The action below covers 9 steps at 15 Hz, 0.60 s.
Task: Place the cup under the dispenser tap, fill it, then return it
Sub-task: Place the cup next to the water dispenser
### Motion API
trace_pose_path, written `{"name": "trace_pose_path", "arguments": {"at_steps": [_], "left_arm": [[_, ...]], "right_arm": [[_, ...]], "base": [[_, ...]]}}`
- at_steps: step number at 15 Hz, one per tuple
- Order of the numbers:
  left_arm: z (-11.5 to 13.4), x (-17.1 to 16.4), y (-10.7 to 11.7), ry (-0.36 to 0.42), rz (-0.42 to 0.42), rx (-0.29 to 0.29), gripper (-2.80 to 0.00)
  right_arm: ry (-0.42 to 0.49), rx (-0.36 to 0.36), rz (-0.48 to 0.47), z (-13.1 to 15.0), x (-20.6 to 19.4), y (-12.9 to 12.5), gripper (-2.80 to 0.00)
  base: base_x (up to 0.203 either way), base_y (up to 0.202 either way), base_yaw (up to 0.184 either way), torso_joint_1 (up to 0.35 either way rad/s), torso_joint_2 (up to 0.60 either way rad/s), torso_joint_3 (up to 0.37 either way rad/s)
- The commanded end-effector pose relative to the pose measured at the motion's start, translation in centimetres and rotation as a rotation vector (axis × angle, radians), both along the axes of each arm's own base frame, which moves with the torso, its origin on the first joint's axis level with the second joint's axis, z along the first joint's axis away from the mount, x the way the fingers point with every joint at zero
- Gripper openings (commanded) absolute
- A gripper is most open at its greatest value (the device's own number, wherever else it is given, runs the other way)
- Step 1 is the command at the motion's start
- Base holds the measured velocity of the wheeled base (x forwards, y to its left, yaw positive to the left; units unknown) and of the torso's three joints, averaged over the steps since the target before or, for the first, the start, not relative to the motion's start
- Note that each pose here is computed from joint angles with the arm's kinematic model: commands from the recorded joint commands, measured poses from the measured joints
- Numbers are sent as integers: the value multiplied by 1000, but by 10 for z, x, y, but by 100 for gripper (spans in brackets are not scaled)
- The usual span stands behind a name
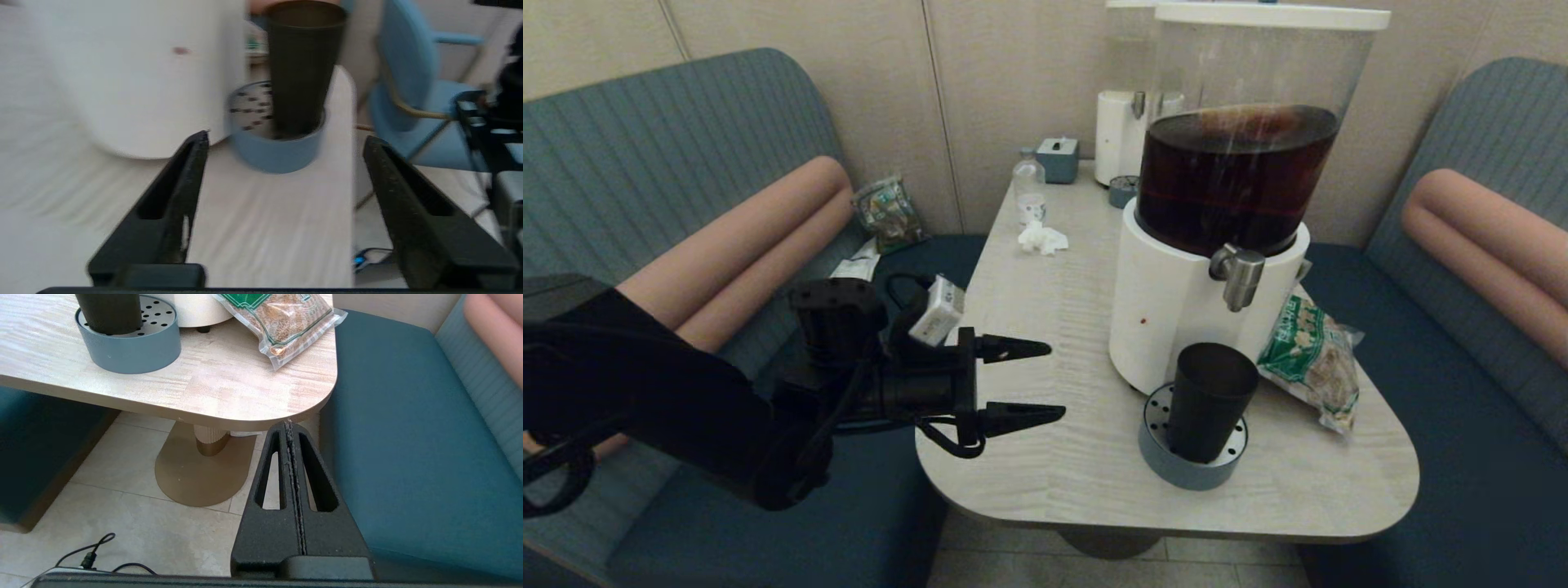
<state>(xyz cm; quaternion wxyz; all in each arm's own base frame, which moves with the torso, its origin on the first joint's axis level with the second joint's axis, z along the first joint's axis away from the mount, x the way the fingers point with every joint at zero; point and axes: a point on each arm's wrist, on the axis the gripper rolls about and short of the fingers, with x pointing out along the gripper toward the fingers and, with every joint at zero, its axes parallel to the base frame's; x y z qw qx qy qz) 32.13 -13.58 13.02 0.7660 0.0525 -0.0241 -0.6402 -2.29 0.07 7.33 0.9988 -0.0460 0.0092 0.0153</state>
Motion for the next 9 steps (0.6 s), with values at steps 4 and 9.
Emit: {"name": "trace_pose_path", "arguments": {"at_steps": [4, 9], "left_arm": [[-18, 8, -42, 35, -66, 3, 0], [-28, 7, -71, 64, -79, 1, 0]], "right_arm": [[3, -1, 1, 0, 0, 0, -280], [3, -1, 1, 0, 0, 0, -280]], "base": [[0, 0, 0, 0, 0, 0], [0, 0, 0, 0, 0, 0]]}}
